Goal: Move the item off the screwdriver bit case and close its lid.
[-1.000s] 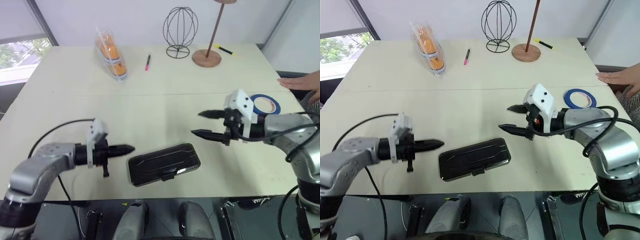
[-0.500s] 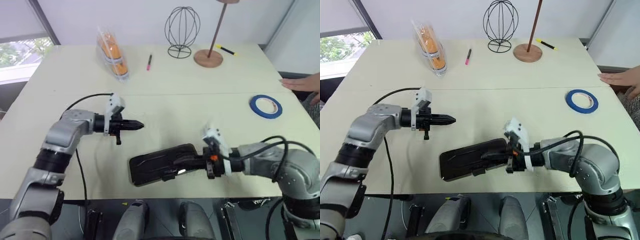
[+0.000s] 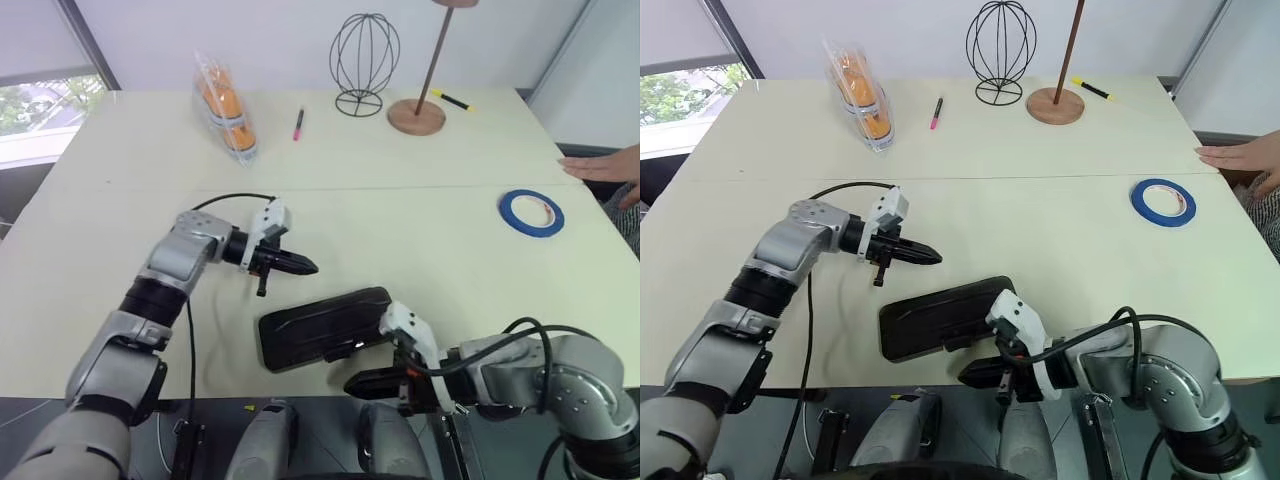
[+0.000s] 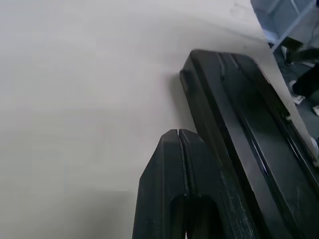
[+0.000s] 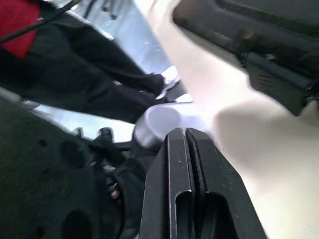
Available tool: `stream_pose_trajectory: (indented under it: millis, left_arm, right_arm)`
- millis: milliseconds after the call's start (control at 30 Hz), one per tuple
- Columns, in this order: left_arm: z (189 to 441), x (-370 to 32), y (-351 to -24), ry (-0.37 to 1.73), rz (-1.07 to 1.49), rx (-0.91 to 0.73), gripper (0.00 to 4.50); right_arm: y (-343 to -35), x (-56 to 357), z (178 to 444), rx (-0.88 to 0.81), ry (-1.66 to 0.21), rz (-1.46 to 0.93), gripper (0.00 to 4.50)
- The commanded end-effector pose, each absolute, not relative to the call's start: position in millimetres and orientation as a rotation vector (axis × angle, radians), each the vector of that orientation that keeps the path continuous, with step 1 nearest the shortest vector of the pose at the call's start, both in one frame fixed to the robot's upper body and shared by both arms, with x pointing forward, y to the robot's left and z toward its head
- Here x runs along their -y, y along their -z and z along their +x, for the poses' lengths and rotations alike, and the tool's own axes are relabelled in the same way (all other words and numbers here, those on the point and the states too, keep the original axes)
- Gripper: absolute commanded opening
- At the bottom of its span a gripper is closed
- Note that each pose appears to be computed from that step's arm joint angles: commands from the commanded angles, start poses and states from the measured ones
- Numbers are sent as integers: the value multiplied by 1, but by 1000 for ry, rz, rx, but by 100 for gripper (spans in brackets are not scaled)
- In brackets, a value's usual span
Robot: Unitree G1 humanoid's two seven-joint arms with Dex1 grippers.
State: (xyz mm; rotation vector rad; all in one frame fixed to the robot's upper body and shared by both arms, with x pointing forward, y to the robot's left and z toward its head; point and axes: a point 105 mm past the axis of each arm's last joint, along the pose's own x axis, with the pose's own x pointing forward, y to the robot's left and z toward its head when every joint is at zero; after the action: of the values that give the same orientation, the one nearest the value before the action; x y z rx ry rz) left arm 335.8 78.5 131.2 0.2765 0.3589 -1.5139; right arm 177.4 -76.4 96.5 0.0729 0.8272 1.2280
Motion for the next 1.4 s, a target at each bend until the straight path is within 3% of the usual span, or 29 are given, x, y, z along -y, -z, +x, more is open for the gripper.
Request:
stream_pose_trajectory:
  millis: [33, 300, 733, 1400]
  left_arm:
    - [339, -69, -131, 1535, 328, -331, 0]
    - [340, -63, -106, 1569, 507, -327, 0]
    - [333, -35, -99, 1642, 520, -278, 0]
    - [305, -34, -82, 1782, 567, -317, 0]
  right_arm:
    - [-89, 72, 189, -816, -1114, 57, 5]
    - [-80, 68, 191, -827, -1005, 36, 5]
    - [-83, 62, 206, -761, -870, 17, 5]
    - [-92, 51, 230, -675, -774, -18, 5]
